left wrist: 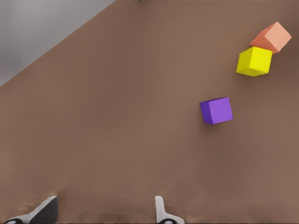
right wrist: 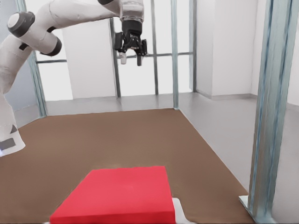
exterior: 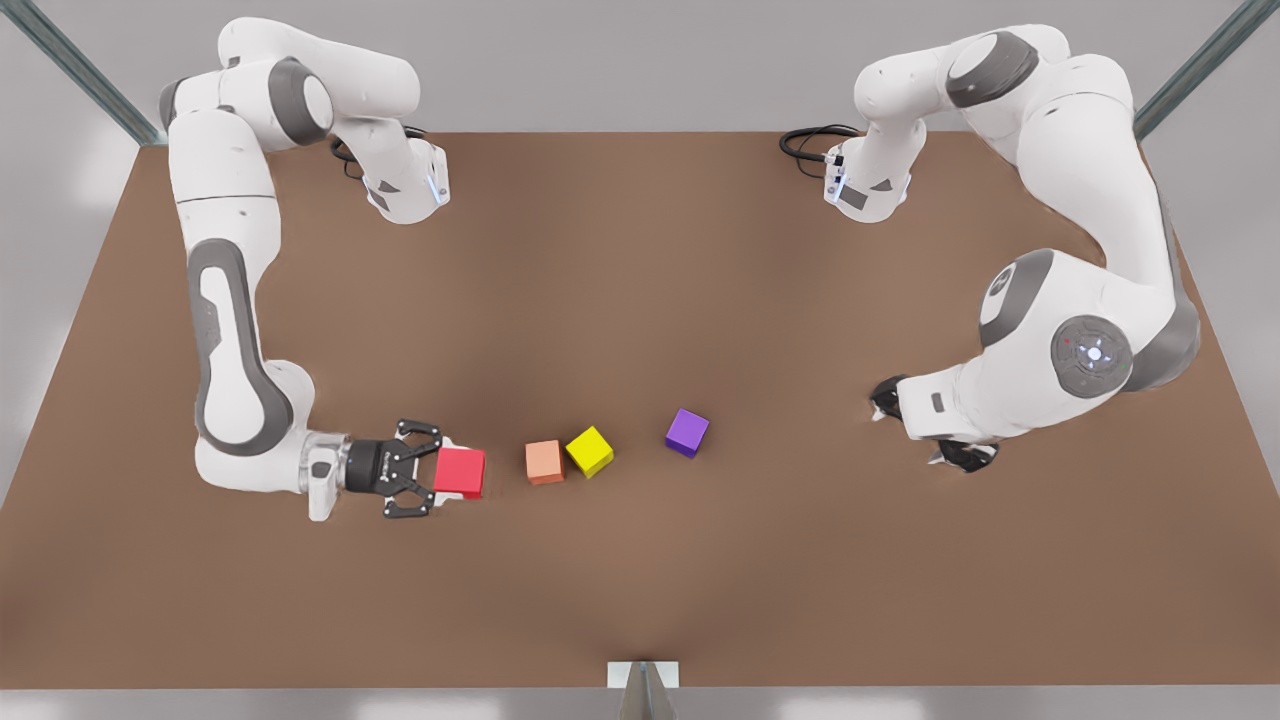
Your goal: Pick up red wooden cube and pass to hand red wooden cube and place in blue wooden cube
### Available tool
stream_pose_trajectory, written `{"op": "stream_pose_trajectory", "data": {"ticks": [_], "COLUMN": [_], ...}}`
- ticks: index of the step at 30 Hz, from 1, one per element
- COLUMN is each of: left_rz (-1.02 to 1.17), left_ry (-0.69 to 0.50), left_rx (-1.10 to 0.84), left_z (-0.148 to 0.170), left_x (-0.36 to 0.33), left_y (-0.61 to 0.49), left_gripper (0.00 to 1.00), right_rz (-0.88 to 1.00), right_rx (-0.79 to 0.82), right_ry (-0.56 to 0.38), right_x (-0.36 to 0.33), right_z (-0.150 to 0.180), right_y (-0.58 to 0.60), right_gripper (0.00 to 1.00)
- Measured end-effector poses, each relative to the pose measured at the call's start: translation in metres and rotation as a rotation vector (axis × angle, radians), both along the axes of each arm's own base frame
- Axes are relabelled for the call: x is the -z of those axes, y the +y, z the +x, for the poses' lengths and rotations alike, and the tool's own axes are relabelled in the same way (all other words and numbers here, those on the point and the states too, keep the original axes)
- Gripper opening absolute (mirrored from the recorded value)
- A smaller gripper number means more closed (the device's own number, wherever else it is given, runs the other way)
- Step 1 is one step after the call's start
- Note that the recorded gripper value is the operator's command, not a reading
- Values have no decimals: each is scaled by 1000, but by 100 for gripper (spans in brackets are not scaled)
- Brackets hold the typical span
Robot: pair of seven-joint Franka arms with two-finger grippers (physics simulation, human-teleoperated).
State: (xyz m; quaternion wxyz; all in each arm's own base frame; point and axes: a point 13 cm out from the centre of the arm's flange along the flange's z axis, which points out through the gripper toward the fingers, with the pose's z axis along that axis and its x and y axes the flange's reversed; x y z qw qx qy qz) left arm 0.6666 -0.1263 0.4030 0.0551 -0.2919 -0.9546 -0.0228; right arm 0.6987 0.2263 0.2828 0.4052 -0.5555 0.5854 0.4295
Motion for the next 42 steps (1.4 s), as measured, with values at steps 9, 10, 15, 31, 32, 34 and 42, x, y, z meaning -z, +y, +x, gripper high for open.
{"op": "stream_pose_trajectory", "data": {"ticks": [9,10,15,31,32,34,42], "left_rz": [75,56,-8,-37,-36,-35,-31], "left_ry": [73,86,134,199,200,200,207], "left_rx": [-302,-315,-369,-399,-400,-402,-410], "left_z": [-89,-92,-98,-100,-100,-100,-99], "left_x": [-28,-28,-30,-10,-10,-9,-5], "left_y": [57,54,52,40,40,40,41], "left_gripper": [100,100,100,100,100,100,100], "right_rz": [-948,-1022,-1266,-1290,-1284,-1272,-1237], "right_rx": [-214,-197,-8,548,564,596,693], "right_ry": [125,154,267,321,329,345,400], "right_x": [36,36,65,140,145,152,160], "right_z": [-63,-66,-75,-49,-49,-48,-48], "right_y": [-201,-217,-280,-329,-329,-329,-327], "right_gripper": [55,55,55,55,55,55,100]}}
